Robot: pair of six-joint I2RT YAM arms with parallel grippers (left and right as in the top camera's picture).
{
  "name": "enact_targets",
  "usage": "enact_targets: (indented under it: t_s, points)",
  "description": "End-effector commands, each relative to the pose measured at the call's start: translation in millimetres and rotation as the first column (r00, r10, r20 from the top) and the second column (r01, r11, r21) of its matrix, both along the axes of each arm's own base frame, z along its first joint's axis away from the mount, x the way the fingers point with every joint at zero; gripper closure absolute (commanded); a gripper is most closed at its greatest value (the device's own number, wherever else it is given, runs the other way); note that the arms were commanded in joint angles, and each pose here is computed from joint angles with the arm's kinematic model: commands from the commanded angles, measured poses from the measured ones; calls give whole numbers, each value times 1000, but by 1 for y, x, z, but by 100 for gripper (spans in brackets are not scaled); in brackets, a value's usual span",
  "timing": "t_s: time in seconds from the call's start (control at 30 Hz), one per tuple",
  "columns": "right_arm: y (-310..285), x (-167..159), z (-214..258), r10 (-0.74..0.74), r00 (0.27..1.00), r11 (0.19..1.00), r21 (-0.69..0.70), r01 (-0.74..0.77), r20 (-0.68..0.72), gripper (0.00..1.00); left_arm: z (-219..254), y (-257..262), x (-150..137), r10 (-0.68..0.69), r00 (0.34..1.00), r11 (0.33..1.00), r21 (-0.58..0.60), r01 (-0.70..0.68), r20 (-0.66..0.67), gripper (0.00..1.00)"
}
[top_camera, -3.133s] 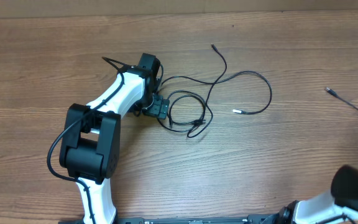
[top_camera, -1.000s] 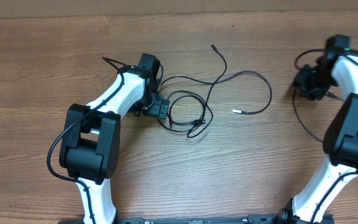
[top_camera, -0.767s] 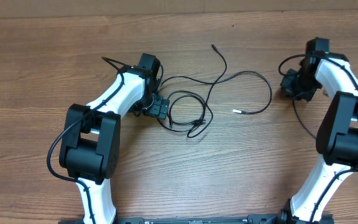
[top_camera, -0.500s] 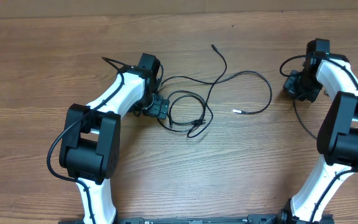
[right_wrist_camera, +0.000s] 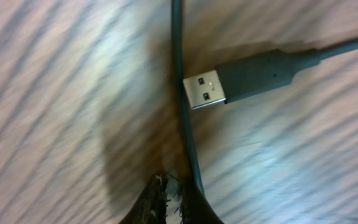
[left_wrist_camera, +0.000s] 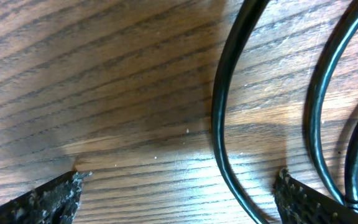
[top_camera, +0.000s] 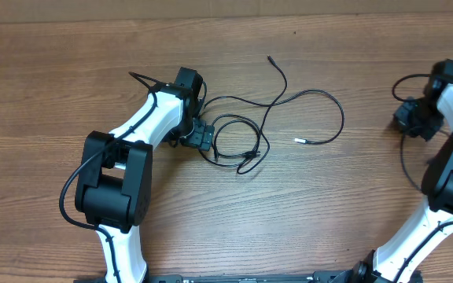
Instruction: Untangle cables
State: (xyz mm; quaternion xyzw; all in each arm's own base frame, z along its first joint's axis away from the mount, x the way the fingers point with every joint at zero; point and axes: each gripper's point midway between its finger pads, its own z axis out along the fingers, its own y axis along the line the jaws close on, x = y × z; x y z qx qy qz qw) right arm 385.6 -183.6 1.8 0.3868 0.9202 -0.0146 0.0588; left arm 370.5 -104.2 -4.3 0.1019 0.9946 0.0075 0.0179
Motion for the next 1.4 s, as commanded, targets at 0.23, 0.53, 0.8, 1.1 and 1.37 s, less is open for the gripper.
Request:
enact_targets:
  t_s: [0.23,0.53,0.8,1.1,1.37]
  points:
    - [-7,-14,-13,-133,991,987,92,133,0,87,-48,20,-31,41,990,996,81,-31,-133,0]
    - [79,21,-6,78,991,948,300,-107,107,61,-29,16,-16,24,996,998,66,-18,-88,16]
    - [147,32,-6,238,966,918,301,-259,104,52,66,-14,35,22,996,997,-78,-15,82,16]
    - [226,27,-2,385,916,837,375,-399,114,50,84,-41,45,108,990,970,-228,-85,92,84]
    - [267,18,-2,475,874,793,379,-477,105,50,56,-39,43,122,987,970,-223,-96,104,62]
